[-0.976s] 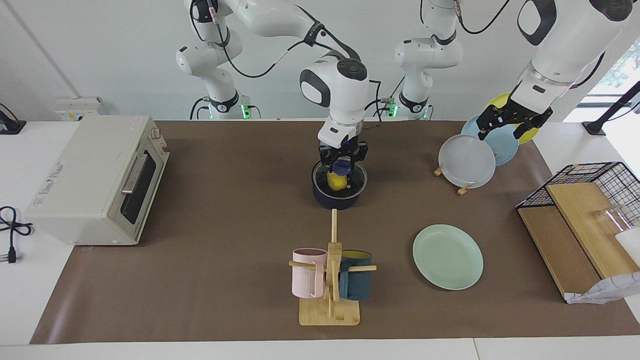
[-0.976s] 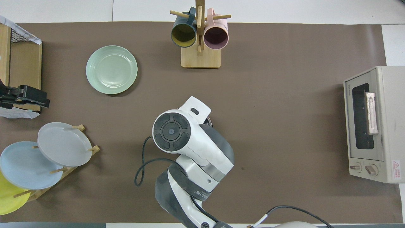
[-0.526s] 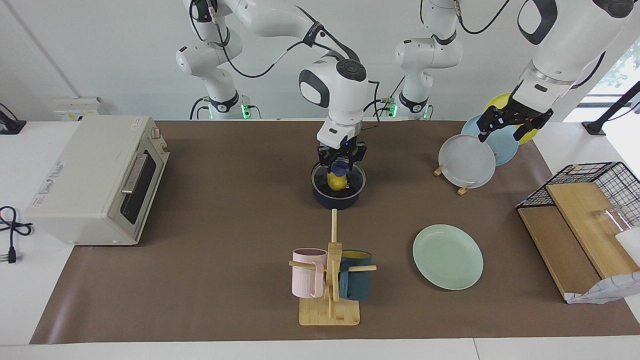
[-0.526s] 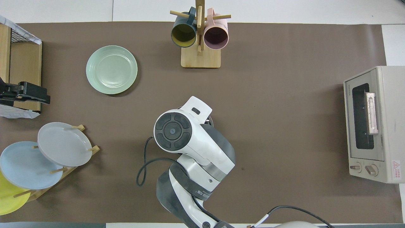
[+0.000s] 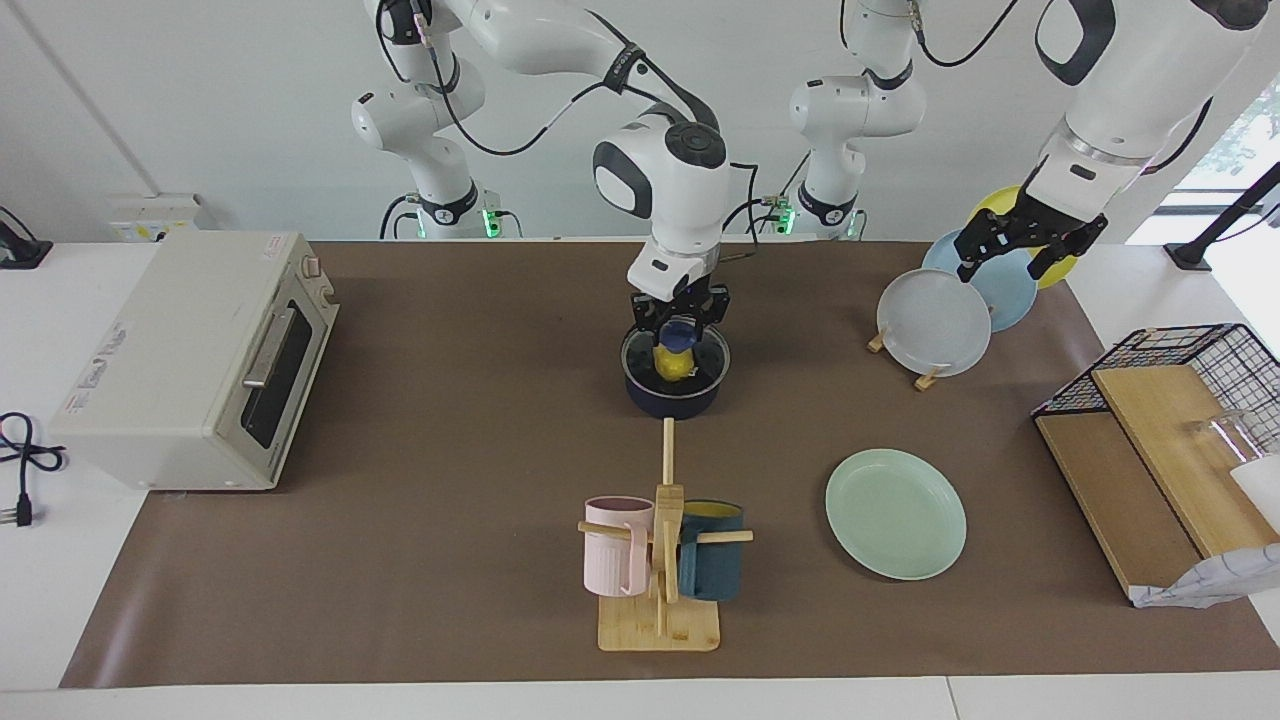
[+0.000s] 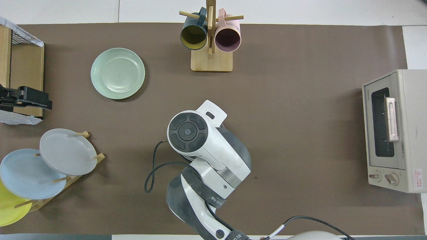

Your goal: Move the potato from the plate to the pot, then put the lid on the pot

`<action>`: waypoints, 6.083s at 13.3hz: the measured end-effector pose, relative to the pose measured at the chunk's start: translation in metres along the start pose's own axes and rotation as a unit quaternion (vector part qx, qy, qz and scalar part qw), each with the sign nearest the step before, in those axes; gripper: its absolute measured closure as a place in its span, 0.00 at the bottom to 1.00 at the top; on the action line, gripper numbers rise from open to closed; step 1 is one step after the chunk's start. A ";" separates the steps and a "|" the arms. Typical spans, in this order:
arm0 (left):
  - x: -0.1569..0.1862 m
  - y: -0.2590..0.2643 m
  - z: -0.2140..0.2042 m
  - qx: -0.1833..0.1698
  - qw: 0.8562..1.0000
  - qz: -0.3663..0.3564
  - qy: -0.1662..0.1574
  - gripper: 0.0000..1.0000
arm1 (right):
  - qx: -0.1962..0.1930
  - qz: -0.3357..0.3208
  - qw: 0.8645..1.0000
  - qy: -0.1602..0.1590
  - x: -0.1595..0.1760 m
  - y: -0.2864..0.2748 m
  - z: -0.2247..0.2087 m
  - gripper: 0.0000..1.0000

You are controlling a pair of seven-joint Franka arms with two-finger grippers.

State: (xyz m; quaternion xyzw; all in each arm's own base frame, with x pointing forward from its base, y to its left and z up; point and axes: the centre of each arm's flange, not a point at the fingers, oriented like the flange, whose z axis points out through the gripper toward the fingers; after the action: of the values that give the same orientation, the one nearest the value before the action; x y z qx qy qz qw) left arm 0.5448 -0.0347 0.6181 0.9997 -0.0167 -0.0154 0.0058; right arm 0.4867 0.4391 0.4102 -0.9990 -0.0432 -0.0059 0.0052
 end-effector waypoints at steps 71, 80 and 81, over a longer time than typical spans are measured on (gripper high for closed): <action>-0.001 -0.003 -0.002 0.000 1.000 -0.004 0.002 0.00 | -0.024 0.020 0.998 -0.048 0.019 0.392 -0.201 0.00; -0.001 -0.003 -0.002 0.000 1.000 -0.004 0.002 0.00 | -0.023 0.046 0.997 -0.052 0.020 0.420 -0.197 0.00; -0.001 -0.003 -0.002 0.000 1.000 -0.004 0.002 0.00 | -0.021 0.054 0.997 -0.052 0.019 0.429 -0.197 0.00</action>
State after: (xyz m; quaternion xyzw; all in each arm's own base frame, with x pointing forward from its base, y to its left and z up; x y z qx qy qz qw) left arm 0.5438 -0.0315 0.6204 0.9998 -0.0128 -0.0134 0.0060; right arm 0.5409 0.0112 0.6032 -0.9988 0.0108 0.0453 -0.0178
